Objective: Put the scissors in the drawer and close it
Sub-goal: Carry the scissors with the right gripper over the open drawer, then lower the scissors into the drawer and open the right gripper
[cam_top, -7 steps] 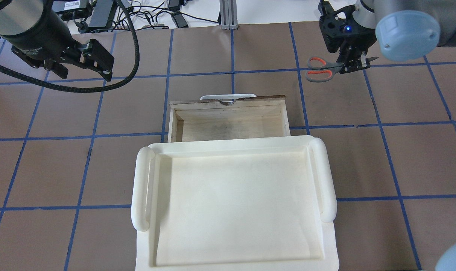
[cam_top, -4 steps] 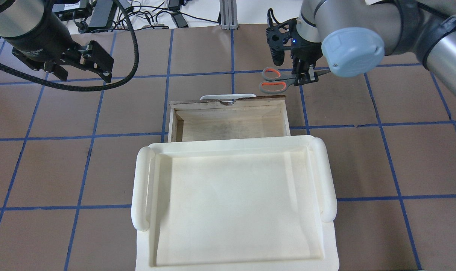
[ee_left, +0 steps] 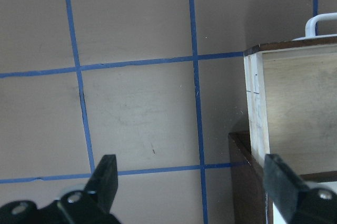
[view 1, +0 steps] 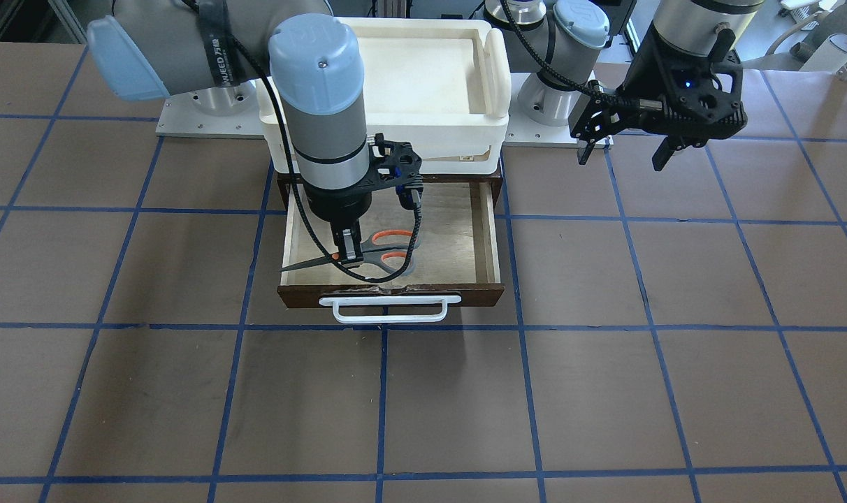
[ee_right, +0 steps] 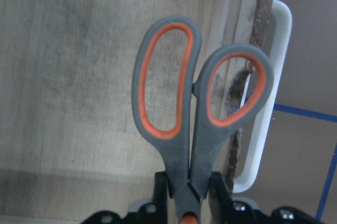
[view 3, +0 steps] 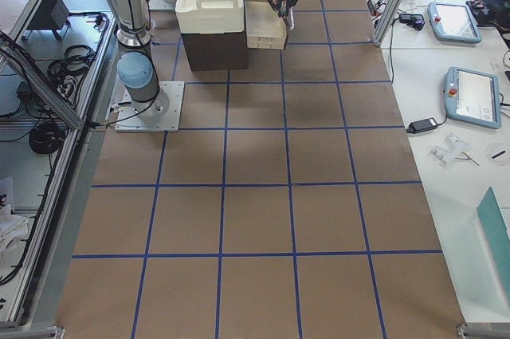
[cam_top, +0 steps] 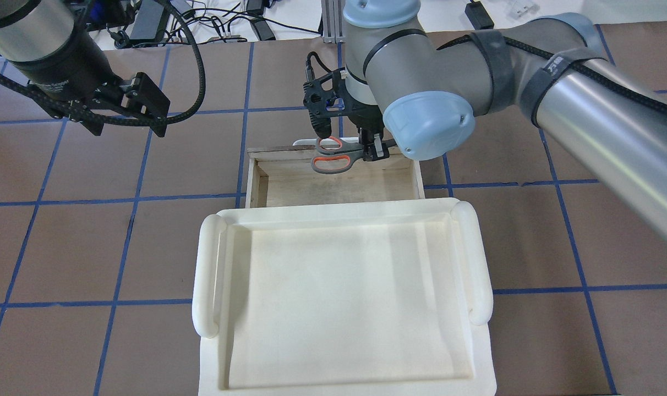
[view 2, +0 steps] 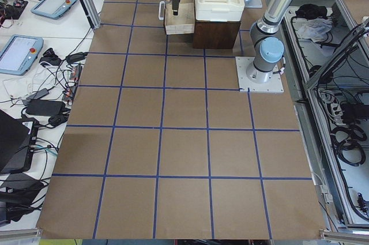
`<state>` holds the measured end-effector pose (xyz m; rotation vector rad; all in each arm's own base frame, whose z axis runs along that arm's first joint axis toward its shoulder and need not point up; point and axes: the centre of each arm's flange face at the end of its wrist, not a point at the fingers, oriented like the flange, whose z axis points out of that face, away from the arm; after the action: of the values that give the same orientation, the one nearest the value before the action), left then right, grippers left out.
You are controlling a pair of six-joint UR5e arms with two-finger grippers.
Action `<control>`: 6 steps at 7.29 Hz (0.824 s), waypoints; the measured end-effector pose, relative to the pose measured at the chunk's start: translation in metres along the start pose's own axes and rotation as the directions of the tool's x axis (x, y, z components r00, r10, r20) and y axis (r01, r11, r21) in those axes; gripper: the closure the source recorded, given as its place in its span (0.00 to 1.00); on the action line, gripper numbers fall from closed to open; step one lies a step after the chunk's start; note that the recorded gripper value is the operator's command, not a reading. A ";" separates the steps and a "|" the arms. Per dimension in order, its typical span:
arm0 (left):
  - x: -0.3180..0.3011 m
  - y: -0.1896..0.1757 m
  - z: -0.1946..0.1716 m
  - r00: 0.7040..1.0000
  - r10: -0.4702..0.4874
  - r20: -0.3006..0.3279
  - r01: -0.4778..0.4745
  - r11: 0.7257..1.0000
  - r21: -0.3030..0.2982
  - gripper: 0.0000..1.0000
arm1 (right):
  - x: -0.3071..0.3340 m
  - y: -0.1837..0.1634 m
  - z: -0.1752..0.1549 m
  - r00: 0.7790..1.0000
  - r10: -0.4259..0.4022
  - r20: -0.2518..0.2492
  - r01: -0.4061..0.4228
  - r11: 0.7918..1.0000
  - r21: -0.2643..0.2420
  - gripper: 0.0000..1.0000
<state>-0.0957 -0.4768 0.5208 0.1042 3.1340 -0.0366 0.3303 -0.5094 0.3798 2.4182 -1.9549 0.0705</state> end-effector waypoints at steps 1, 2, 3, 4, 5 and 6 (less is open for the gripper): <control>0.000 0.001 -0.002 1.000 -0.001 -0.001 0.001 1.000 -0.012 0.00 | -0.007 -0.014 0.002 1.000 -0.008 0.017 0.008 1.000 0.000 1.00; 0.000 0.005 -0.005 1.000 0.002 -0.003 -0.003 1.000 -0.030 0.00 | -0.013 -0.024 0.006 0.999 -0.018 0.032 0.018 1.000 0.000 1.00; -0.002 0.013 -0.008 1.000 0.002 -0.002 -0.002 0.998 -0.056 0.00 | -0.019 -0.030 0.014 0.998 -0.026 0.052 0.026 1.000 0.004 1.00; -0.006 0.018 -0.009 1.000 -0.003 0.006 0.003 0.997 -0.079 0.00 | -0.025 -0.033 0.024 0.997 -0.029 0.076 0.028 1.000 0.014 1.00; -0.010 0.018 -0.008 1.000 -0.006 0.014 0.007 0.996 -0.092 0.00 | -0.029 -0.034 0.033 0.995 -0.030 0.095 0.029 0.999 0.018 0.92; -0.012 0.019 -0.007 1.000 -0.008 0.015 0.010 0.995 -0.097 0.00 | -0.031 -0.034 0.039 0.994 -0.031 0.106 0.029 0.999 0.020 0.59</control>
<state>-0.0829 -0.4589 0.5279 0.0887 3.1144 0.1141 0.3576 -0.4743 0.3390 2.5114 -1.9677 -0.0418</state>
